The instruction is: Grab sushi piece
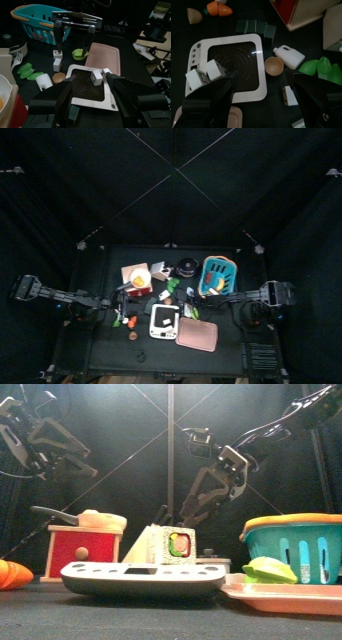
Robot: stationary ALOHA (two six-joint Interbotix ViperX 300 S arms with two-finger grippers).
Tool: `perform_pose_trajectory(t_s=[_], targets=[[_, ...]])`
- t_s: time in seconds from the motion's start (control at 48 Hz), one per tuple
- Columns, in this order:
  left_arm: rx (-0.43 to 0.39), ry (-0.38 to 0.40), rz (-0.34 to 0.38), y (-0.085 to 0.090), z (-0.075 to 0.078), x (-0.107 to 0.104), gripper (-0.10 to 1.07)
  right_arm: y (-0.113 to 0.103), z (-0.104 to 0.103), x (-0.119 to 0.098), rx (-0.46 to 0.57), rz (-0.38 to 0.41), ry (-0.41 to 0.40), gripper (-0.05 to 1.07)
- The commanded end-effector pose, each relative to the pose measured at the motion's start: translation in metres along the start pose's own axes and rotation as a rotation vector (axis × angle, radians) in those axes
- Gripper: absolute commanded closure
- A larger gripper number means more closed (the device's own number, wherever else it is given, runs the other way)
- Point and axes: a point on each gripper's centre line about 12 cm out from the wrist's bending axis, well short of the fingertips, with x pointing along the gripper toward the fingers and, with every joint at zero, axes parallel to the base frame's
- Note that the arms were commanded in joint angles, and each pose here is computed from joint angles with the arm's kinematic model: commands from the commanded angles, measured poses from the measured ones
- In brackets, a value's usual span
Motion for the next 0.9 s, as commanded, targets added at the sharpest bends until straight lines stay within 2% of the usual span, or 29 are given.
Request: perform_pose_trajectory(t_s=[0.0, 0.125, 0.333, 0.542, 0.75, 0.875], targets=[[-0.006, -0.021, -0.008, -0.004, 0.010, 0.006, 0.10, 0.008, 0.020, -0.013, -0.052, 0.024, -0.075, 0.00], [0.012, 0.005, -0.031, -0.012, 0.012, 0.020, 0.10, 0.010, 0.014, -0.015, -0.080, 0.025, -0.059, 0.00], [0.016, 0.093, -0.045, -0.024, 0.010, 0.057, 0.09, 0.007, 0.008, -0.013, -0.049, 0.034, -0.069, 0.00], [-0.094, 0.197, -0.011, -0.035, 0.003, 0.094, 0.10, 0.007, 0.000, -0.017, -0.035, 0.033, -0.054, 0.00], [-0.185, 0.302, 0.018, -0.040, -0.014, 0.106, 0.10, 0.008, -0.005, -0.028, -0.006, 0.034, -0.059, 0.00], [-0.197, 0.389, 0.014, -0.041, -0.021, 0.112, 0.10, 0.007, -0.007, -0.032, 0.016, 0.031, -0.061, 0.00]])
